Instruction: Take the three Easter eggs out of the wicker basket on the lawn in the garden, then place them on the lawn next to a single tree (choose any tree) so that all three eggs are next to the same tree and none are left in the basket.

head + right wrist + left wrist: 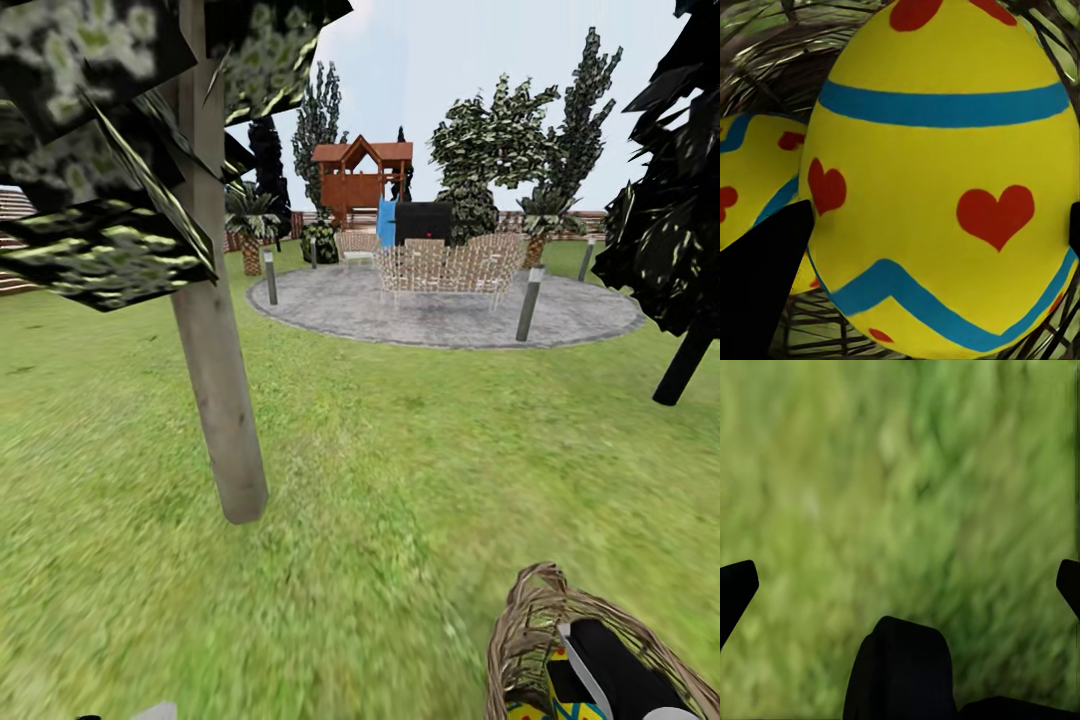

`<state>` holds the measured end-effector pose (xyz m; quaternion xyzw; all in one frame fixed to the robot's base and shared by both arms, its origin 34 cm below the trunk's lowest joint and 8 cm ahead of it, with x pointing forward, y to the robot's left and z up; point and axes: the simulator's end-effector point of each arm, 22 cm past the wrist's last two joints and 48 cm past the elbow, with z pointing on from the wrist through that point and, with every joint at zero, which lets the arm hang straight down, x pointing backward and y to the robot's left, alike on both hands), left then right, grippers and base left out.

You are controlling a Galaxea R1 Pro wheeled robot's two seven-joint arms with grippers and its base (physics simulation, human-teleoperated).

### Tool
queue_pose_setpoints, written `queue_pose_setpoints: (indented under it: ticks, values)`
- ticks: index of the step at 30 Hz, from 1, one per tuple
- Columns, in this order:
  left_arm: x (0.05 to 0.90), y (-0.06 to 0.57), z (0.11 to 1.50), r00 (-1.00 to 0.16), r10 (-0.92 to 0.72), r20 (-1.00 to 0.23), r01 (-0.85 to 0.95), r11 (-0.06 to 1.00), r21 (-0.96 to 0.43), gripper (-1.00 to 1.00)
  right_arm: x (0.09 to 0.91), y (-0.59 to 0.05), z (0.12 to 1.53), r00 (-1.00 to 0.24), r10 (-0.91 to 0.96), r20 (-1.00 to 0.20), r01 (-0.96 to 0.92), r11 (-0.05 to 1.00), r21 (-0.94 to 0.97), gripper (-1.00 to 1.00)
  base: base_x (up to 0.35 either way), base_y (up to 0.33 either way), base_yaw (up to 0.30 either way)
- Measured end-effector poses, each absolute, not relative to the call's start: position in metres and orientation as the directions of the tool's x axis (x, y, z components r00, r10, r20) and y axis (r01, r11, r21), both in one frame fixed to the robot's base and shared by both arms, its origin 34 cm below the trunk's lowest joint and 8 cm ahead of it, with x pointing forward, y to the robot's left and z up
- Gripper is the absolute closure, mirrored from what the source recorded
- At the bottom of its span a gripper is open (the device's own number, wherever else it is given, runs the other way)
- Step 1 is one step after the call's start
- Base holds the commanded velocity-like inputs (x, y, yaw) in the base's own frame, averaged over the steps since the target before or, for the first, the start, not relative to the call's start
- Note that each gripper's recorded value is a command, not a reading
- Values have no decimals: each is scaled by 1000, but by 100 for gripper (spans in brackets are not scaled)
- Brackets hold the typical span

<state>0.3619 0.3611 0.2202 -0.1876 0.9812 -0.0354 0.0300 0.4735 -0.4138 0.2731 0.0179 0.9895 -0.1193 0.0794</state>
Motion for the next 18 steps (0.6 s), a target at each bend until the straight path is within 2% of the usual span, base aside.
queue_pose_setpoints:
  ticks: [9, 14, 18]
  values:
    - [372, 357, 231, -926, -370, -77, -362, 927, -99, -100, 482, -414, 289, -980, 17, -197, 63, 971, -231, 100, 0, 0, 0]
    - [378, 356, 237, -923, -373, -96, -363, 925, -110, -100, 486, -414, 297, -976, 17, -217, 68, 971, -229, 100, -255, -84, 0]
    - [381, 355, 246, -922, -373, -100, -362, 925, -113, -100, 489, -414, 306, -975, 17, -222, 69, 971, -229, 100, -49, -36, 0]
